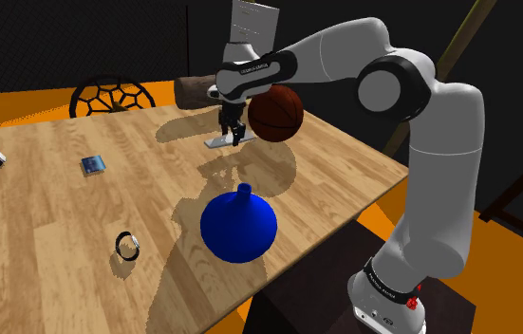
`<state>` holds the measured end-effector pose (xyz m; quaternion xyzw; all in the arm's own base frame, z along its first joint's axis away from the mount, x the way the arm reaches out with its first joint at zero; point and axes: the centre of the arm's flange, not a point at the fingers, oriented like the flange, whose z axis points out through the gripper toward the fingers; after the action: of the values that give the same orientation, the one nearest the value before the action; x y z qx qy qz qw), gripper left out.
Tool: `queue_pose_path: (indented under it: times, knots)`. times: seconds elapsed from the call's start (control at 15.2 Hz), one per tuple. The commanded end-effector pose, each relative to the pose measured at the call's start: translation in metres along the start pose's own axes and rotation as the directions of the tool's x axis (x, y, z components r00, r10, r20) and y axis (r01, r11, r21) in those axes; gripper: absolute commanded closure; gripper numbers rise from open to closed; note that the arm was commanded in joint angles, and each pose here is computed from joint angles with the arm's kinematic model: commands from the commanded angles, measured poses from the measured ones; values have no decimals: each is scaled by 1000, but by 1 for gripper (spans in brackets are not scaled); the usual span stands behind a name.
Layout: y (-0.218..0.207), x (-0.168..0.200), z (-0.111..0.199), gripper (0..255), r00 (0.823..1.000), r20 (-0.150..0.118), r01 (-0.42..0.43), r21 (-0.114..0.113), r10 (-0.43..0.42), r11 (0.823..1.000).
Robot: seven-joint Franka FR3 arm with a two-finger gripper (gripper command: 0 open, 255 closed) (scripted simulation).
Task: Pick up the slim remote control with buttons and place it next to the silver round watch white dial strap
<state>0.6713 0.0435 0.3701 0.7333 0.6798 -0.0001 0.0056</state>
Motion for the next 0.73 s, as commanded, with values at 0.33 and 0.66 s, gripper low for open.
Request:
queue_pose_path:
  times: [0.33,0.66]
  knots:
    - [0,0,-37,255,1000,0,0,0,0,1000]
    - [0,0,-60,255,1000,0,0,0,0,1000]
